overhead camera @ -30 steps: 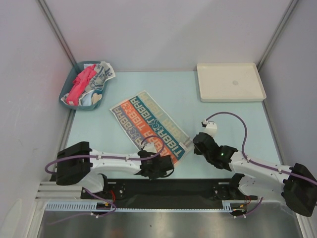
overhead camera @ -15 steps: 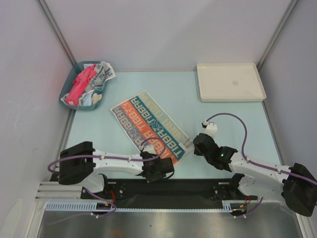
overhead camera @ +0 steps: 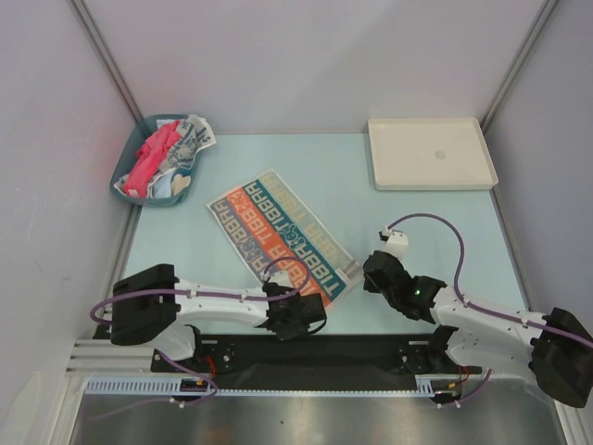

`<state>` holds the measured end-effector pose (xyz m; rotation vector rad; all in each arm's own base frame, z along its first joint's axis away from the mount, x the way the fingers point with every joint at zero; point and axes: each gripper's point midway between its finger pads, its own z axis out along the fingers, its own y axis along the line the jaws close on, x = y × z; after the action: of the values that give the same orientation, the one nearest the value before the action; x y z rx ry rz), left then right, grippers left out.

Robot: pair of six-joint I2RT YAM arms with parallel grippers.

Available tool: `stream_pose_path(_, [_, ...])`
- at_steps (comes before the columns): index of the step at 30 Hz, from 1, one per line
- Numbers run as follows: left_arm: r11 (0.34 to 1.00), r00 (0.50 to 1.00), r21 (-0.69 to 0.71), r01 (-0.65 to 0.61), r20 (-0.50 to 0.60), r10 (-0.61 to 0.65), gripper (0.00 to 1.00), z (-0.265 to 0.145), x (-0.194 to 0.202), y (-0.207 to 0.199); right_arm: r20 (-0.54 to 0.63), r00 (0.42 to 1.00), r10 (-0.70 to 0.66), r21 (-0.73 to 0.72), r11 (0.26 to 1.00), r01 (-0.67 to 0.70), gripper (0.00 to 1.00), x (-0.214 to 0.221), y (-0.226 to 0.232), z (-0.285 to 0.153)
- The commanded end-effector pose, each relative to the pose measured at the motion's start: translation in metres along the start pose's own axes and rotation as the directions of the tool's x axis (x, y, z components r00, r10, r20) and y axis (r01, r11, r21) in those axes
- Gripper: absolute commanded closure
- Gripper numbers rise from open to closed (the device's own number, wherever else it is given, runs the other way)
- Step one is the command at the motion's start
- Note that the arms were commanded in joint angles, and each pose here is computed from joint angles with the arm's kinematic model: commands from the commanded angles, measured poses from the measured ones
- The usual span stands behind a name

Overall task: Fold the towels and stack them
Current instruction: Flatten out the crumpled towel

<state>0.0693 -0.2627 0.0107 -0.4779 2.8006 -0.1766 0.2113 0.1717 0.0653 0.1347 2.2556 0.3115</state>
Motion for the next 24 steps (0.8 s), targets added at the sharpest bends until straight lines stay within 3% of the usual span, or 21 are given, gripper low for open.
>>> stream_pose_path(1, [0.999, 0.999, -0.051, 0.005, 0.040, -0.003, 0.71, 0.020, -0.006, 0.015, 0.032, 0.999, 0.042, -0.022, 0.999, -0.042, 1.00, -0.005, 0.006, 0.000])
stream_pose_path(7, [0.999, 0.999, -0.052, 0.005, 0.051, -0.003, 0.87, 0.018, -0.010, 0.025, 0.034, 0.998, 0.045, -0.033, 0.999, -0.044, 1.00, -0.005, 0.007, -0.002])
stream_pose_path(10, [0.999, 0.996, -0.044, -0.022, 0.084, 0.025, 1.00, 0.011, -0.019, 0.027, 0.037, 0.998, 0.043, -0.039, 0.998, -0.042, 1.00, -0.007, 0.009, -0.004])
stream_pose_path(16, [0.986, 0.965, 0.000, -0.164, 0.205, 0.161, 1.00, -0.024, -0.051, 0.018, 0.086, 0.995, 0.042, -0.088, 0.996, -0.034, 1.00, -0.035, 0.022, -0.023])
stream_pose_path(20, [0.948, 0.889, 0.044, -0.314, 0.364, 0.278, 1.00, -0.074, -0.090, 0.000, 0.154, 0.987, 0.054, -0.151, 0.988, -0.031, 1.00, -0.070, 0.034, -0.050])
stream_pose_path(24, [0.902, 0.814, 0.130, -0.412, 0.498, 0.300, 0.99, -0.136, -0.123, -0.016, 0.248, 0.965, 0.083, -0.258, 0.966, -0.017, 1.00, -0.114, 0.052, -0.091])
